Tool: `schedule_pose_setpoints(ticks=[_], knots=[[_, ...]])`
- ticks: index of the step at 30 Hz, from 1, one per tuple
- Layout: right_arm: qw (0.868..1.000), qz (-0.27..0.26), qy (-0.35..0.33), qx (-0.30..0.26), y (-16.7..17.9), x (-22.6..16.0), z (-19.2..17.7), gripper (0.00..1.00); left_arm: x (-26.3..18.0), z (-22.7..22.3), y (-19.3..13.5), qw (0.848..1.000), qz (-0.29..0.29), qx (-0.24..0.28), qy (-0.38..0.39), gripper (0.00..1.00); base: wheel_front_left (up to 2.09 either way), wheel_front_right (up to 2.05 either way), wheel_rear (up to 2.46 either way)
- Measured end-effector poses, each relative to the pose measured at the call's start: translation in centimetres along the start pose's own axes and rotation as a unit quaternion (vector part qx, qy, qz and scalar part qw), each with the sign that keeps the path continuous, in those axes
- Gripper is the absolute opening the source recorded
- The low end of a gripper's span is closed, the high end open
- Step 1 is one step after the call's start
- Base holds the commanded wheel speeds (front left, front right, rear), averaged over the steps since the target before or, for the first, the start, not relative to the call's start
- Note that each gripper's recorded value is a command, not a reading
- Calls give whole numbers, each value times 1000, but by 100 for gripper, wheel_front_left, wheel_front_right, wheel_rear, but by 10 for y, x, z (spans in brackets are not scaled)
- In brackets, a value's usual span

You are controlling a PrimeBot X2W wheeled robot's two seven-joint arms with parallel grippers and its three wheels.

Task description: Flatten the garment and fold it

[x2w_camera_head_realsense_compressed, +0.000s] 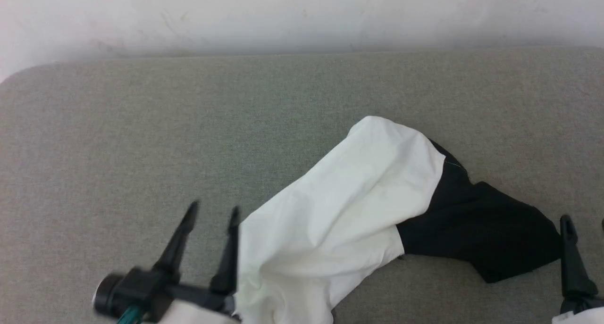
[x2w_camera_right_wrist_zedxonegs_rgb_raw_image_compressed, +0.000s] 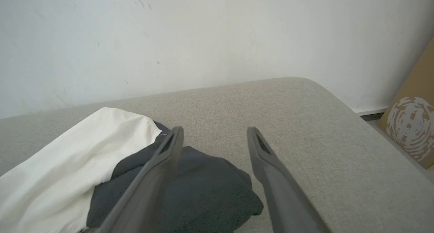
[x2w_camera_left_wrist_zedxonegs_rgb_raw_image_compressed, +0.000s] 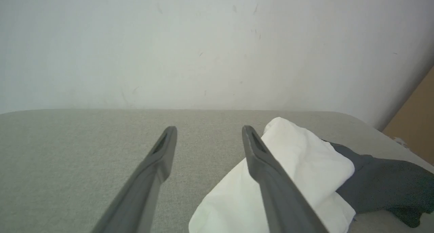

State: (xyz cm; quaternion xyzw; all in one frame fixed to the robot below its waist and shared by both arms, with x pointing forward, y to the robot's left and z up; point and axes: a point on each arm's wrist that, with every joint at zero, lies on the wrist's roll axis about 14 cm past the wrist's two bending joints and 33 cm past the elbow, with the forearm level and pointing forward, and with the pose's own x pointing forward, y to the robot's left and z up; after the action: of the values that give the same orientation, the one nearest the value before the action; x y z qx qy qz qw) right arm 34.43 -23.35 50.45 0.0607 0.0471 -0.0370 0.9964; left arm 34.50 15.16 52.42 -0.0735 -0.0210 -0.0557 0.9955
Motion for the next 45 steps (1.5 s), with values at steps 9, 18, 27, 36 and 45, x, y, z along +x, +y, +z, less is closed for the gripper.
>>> schedule_pose_setpoints(ticks=[9,18,27,36,45], knots=[[1000,-15,-17,-9,-9,23,11,100,49,-9,-100,973,-215,39,73,100,0,0,0],[1000,-24,9,-12,-14,36,-3,100,12,-106,-167,892,-358,104,255,100,0,0,0],[999,-38,14,-8,-23,33,-6,100,6,-157,-168,855,-384,155,313,100,0,0,0],[999,-46,10,-9,-28,28,-1,100,23,-159,-170,859,-375,179,298,0,0,0,0],[1000,-30,-6,4,-18,24,8,100,54,-37,-204,916,-357,-44,176,0,0,0,0]])
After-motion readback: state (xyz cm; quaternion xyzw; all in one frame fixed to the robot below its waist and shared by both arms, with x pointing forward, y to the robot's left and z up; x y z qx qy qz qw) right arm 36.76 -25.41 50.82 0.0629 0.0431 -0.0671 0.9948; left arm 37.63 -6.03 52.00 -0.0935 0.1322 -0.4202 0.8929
